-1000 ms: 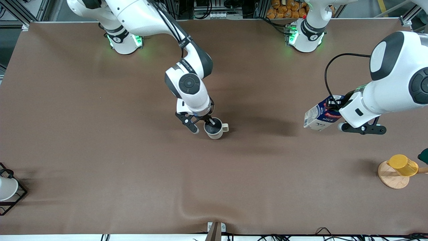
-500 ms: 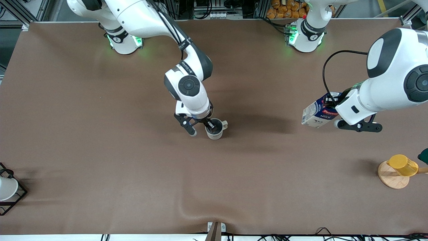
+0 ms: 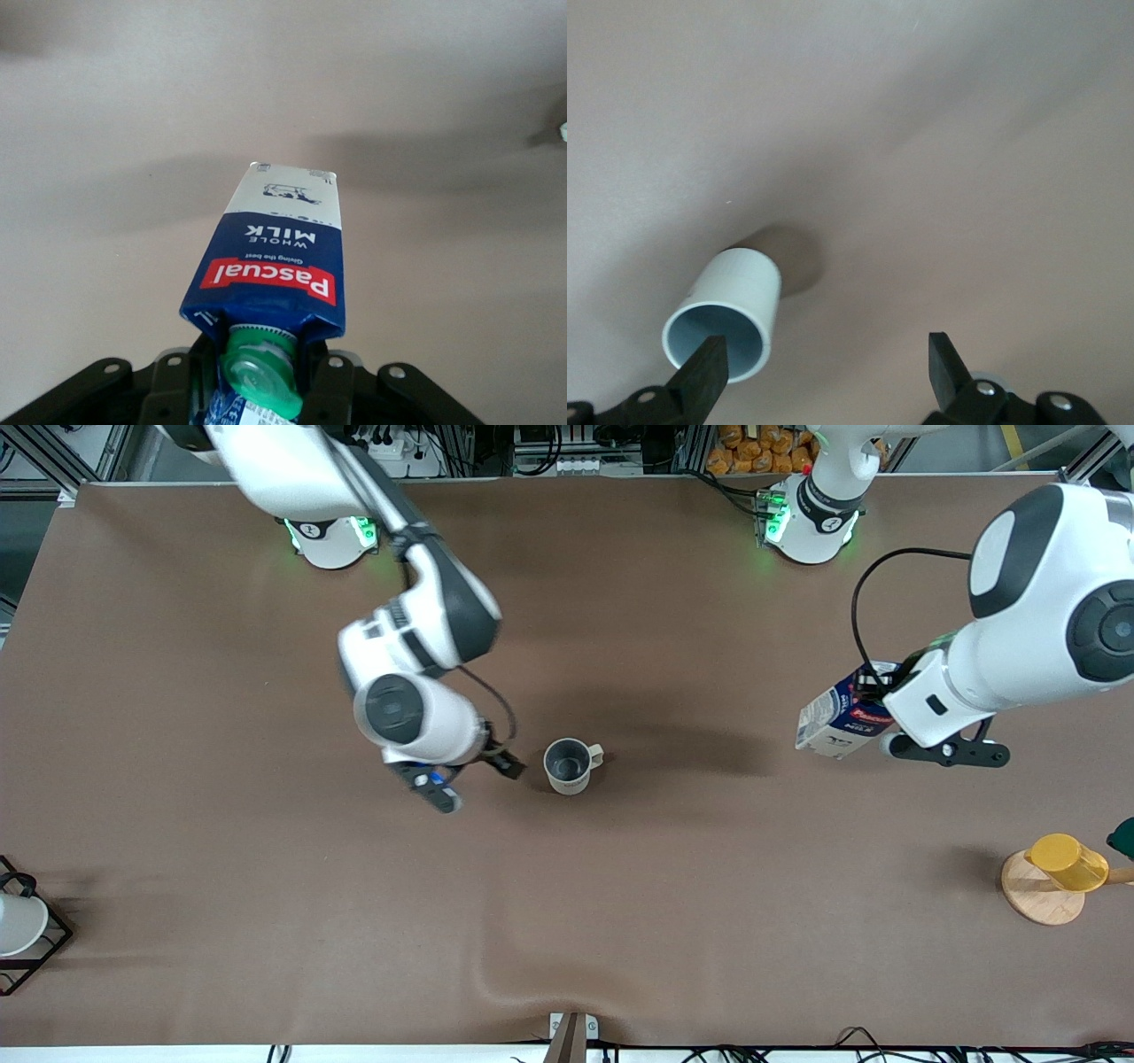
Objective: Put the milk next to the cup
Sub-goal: 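Release the mug and withdraw the right gripper while the left carries the carton, then lower the milk carton beside the mug with the left gripper and open it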
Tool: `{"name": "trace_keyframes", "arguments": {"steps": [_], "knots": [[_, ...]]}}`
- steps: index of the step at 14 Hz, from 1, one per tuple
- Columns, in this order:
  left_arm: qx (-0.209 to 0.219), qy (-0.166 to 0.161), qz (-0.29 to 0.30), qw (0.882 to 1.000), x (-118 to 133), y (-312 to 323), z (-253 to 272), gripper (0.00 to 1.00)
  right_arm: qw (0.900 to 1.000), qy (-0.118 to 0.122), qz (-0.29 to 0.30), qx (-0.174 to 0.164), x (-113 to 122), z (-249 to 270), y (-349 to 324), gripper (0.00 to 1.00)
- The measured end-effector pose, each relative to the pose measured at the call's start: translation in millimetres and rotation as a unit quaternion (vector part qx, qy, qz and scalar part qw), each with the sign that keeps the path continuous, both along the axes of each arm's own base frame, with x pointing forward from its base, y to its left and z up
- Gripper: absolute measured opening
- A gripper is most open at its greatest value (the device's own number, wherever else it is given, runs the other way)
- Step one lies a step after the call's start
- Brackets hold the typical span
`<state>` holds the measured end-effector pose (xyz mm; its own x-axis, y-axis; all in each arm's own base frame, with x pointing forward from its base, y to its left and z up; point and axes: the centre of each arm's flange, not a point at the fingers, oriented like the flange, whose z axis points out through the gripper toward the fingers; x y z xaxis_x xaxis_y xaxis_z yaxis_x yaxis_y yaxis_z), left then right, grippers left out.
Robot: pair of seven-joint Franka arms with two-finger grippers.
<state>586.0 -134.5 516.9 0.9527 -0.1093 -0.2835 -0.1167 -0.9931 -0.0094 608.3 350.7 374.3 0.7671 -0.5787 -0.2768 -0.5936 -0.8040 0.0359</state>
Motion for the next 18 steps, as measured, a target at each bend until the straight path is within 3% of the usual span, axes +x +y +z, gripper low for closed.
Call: {"name": "trace_keyframes", "arguments": {"steps": [6, 8, 11, 15, 18], "knots": [[0.018, 0.013, 0.019, 1.000, -31.5, -65.7, 12.6, 0.39, 0.994, -0.007, 0.103, 0.036, 46.2, 36.0, -156.5, 1.00], [0.006, 0.026, 0.032, 0.999, -41.5, -89.9, 9.7, 0.39, 0.989, -0.007, 0.145, 0.041, 54.8, 37.8, -210.0, 1.00], [-0.009, 0.054, 0.066, 0.996, -54.0, -141.5, -13.4, 0.39, 0.979, -0.019, 0.199, 0.050, 61.6, 45.6, -278.7, 1.00], [0.000, 0.044, 0.107, 0.993, -75.5, -233.2, -57.7, 0.39, 0.966, -0.042, 0.256, 0.014, 58.5, 80.2, -336.4, 1.00], [-0.011, 0.030, 0.131, 0.991, -88.3, -286.5, -84.9, 0.39, 0.956, -0.056, 0.286, 0.020, 55.0, 94.1, -376.0, 1.00]]}}
